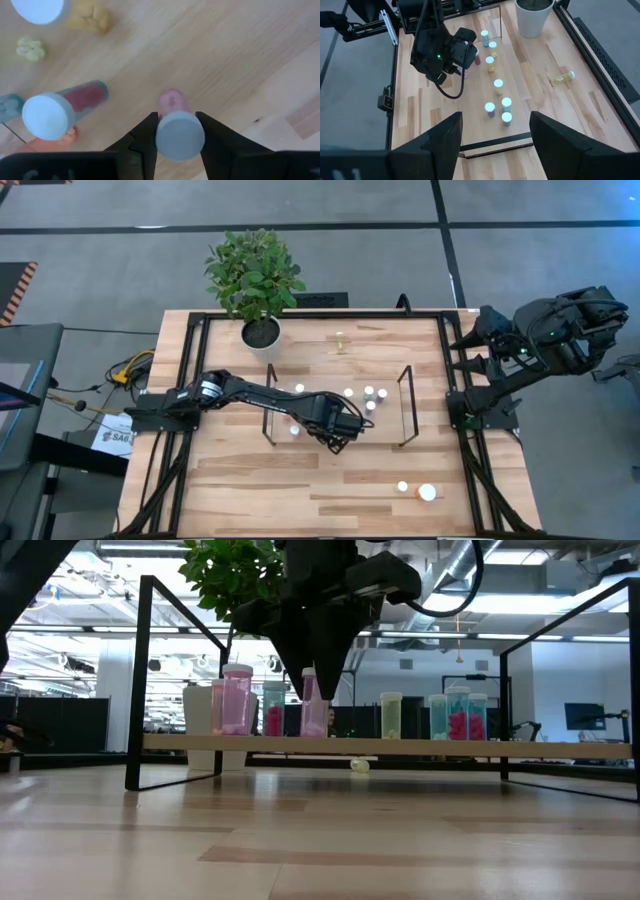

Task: Pick and place medicine bottles onto shelf by color
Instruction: Put the pink pill bottle on the shelf, then put the yellow pill bottle on the shelf

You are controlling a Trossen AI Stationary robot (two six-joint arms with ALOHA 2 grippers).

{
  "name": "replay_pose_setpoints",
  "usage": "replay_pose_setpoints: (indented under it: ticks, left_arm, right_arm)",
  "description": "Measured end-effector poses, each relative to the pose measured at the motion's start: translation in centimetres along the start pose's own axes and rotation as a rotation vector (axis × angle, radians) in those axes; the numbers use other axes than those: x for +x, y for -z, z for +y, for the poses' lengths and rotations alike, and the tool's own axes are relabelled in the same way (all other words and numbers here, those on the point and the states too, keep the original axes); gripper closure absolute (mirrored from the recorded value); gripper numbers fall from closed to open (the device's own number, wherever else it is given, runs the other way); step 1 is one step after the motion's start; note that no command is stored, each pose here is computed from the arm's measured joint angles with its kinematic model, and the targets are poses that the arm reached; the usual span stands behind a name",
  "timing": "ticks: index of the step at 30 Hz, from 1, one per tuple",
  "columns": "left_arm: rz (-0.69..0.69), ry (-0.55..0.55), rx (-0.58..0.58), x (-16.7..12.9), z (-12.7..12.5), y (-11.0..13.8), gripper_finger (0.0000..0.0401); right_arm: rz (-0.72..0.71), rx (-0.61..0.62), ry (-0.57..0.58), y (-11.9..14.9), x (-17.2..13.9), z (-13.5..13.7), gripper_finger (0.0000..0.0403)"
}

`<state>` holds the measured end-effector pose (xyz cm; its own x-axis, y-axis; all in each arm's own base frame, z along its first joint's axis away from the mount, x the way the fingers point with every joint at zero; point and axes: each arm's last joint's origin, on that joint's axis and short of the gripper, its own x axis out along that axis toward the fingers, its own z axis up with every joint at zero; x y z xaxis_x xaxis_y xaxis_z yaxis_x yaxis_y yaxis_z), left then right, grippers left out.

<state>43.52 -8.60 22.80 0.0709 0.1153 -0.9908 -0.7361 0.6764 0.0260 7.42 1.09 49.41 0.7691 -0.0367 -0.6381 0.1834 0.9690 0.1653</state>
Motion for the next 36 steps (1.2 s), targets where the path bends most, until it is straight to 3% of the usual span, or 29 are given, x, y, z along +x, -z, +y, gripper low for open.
replay_pose_setpoints:
  ticks: [10, 16, 27, 36]
  left_arm:
    - [0.043, 0.016, 0.016, 0.3, -0.1, 0.1, 0.0240]
    - [0.063, 0.028, 0.008, 0.1, 0.0, 0.0, 0.0231]
    - [-0.019, 0.043, -0.012, -3.7, 0.6, -1.2, 0.0230]
    - [-0.115, 0.117, -0.008, -6.8, 0.8, -2.2, 0.0230]
  right_arm:
    - [0.000, 0.000, 0.000, 0.0, 0.0, 0.0, 0.0148]
    - [0.000, -0.001, 0.000, 0.0, 0.0, 0.0, 0.0148]
    - [0.000, -0.004, 0.000, 0.0, 0.0, 0.0, 0.0148]
    - [-0.016, 0.008, 0.038, 0.0, 0.0, -0.1, 0.0148]
